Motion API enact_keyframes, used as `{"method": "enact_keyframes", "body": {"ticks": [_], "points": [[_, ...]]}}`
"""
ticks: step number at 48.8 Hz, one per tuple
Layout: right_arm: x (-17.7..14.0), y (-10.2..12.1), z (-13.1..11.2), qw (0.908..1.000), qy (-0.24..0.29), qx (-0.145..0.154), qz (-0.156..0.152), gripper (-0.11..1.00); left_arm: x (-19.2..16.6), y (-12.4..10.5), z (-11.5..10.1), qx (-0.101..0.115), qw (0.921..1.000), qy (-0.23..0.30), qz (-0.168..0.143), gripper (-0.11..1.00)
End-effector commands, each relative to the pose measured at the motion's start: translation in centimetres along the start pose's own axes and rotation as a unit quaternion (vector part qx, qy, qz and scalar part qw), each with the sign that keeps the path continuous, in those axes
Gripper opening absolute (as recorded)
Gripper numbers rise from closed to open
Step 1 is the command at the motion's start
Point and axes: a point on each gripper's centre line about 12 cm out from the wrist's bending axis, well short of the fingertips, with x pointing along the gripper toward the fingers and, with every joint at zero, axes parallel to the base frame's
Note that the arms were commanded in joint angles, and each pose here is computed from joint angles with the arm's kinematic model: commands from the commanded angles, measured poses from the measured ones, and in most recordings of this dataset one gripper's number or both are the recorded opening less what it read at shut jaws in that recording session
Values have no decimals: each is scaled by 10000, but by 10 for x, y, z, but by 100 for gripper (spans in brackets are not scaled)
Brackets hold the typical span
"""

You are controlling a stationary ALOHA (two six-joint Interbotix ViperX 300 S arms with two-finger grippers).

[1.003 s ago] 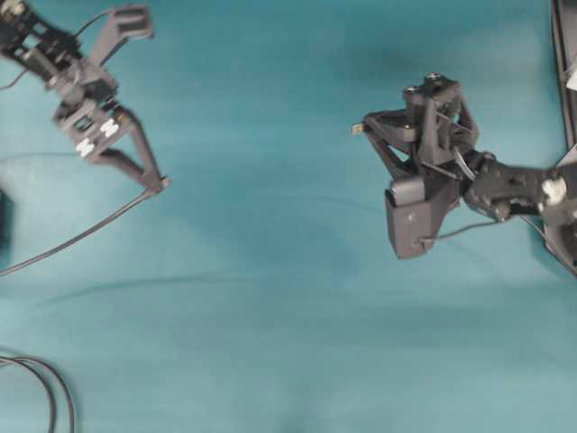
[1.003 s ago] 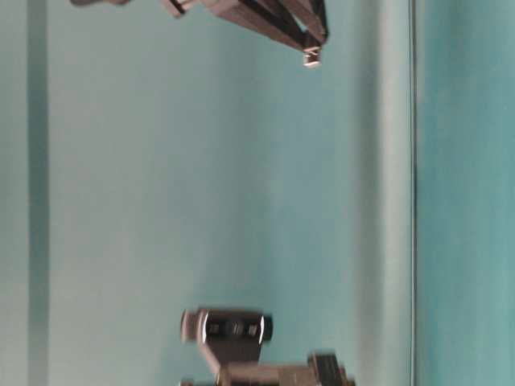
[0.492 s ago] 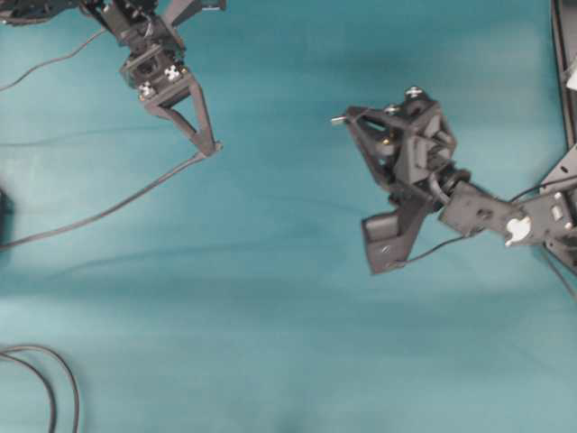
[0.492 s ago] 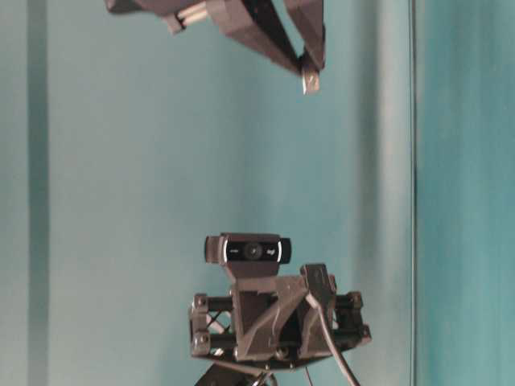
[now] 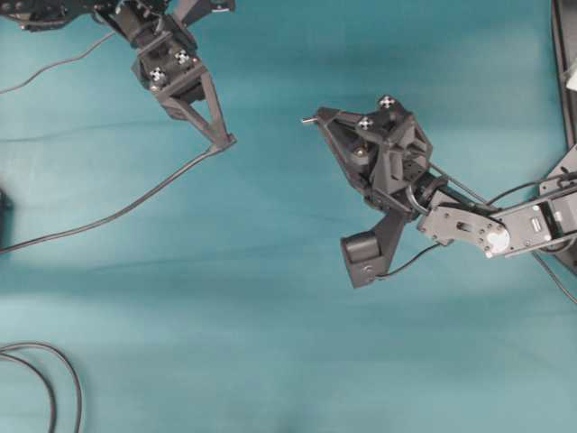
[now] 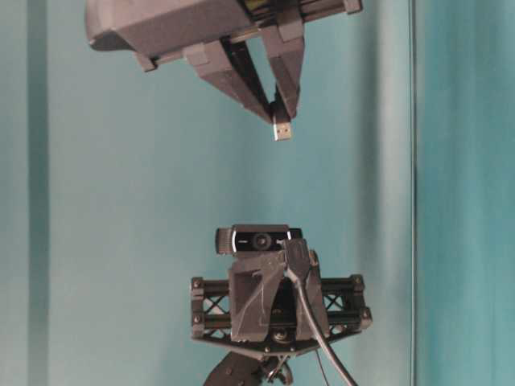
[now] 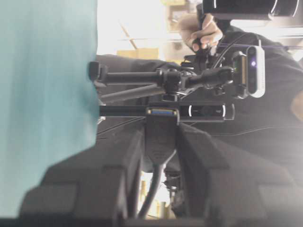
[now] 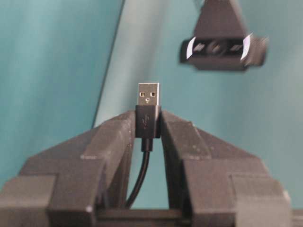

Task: Insert the USB using both arms.
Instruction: 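Lift both connectors and rotate them to face each other midair, then align the USB-A plug tip with the socket opening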

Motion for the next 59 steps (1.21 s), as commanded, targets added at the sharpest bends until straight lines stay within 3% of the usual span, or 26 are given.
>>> {"method": "enact_keyframes", "body": {"ticks": [1,16,32,59], "points": [[-3,-13,9,9997,-144,44,-201,21,6,-12,5,265,9995,71,-160,22],[-6,-12,14,9989,-318,-140,-304,21,23,-23,21,501,9973,244,-468,22],[-7,-13,22,9964,-664,-385,-367,21,37,-21,25,494,9968,404,-485,22],[-8,-10,29,9951,-847,-421,-273,21,38,-22,27,510,9969,383,-459,22]]}}
